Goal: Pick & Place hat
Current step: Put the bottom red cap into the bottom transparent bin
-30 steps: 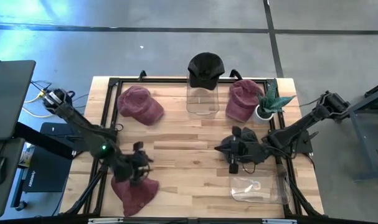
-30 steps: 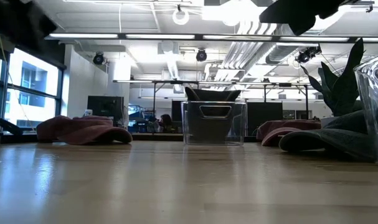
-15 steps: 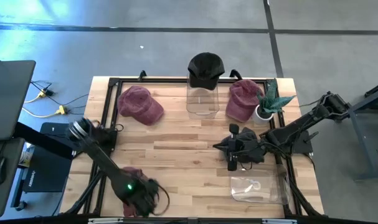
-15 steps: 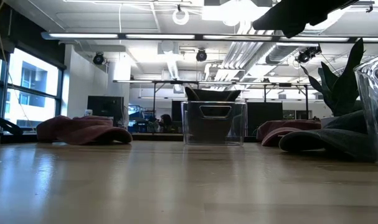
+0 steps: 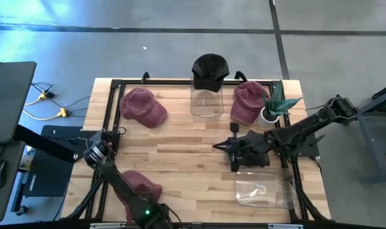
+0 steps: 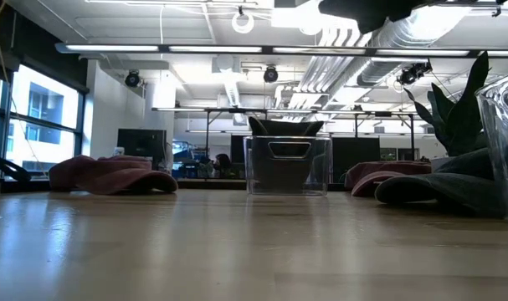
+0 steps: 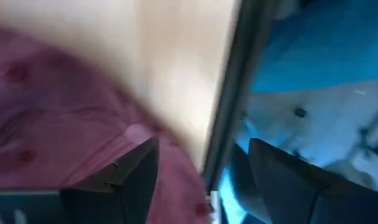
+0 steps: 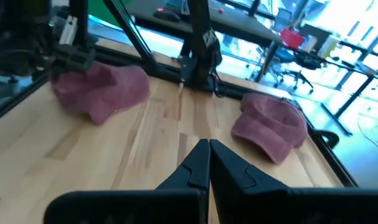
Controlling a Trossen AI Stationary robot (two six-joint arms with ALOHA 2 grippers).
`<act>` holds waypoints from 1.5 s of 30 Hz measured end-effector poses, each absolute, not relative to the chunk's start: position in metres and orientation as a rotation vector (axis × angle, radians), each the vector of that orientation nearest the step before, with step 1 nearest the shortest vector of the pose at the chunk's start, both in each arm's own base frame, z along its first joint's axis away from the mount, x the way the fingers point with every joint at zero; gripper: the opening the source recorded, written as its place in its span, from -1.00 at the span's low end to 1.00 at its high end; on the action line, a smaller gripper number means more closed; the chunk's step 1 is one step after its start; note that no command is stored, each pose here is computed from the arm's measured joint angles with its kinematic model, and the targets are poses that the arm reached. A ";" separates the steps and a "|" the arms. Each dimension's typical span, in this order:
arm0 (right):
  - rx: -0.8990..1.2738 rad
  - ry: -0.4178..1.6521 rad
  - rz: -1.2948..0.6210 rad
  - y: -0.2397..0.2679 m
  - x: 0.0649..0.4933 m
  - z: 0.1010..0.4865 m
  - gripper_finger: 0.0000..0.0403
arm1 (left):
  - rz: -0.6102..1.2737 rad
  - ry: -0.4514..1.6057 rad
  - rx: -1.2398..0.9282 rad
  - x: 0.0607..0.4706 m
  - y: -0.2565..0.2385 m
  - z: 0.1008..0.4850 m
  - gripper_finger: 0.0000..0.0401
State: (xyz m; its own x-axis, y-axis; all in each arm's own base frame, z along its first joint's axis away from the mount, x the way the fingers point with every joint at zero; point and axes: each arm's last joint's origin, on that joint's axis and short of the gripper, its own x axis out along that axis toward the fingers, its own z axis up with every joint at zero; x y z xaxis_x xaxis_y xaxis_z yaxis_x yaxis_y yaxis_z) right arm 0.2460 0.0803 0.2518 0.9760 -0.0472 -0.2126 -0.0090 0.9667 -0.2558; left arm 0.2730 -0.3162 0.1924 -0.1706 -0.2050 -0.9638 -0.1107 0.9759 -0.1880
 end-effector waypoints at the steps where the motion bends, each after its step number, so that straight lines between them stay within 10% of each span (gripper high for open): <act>1: -0.264 0.217 -0.009 0.080 0.246 0.252 -0.99 | -0.061 1.753 -0.229 0.271 -0.318 0.192 0.25; 13: -0.224 0.228 0.004 0.079 0.247 0.251 -0.98 | 0.152 1.844 0.010 0.230 -0.331 0.172 0.18; 28: -0.249 0.251 0.045 0.099 0.237 0.248 -0.98 | 0.444 1.875 0.209 0.213 -0.302 0.152 -0.93; 32: -0.259 0.248 0.032 0.105 0.234 0.249 -0.99 | 0.534 1.828 0.246 0.212 -0.297 0.155 -0.96; 45: -0.235 0.246 0.040 0.108 0.232 0.249 -0.99 | 0.425 1.191 -0.048 0.222 -0.290 0.296 -1.00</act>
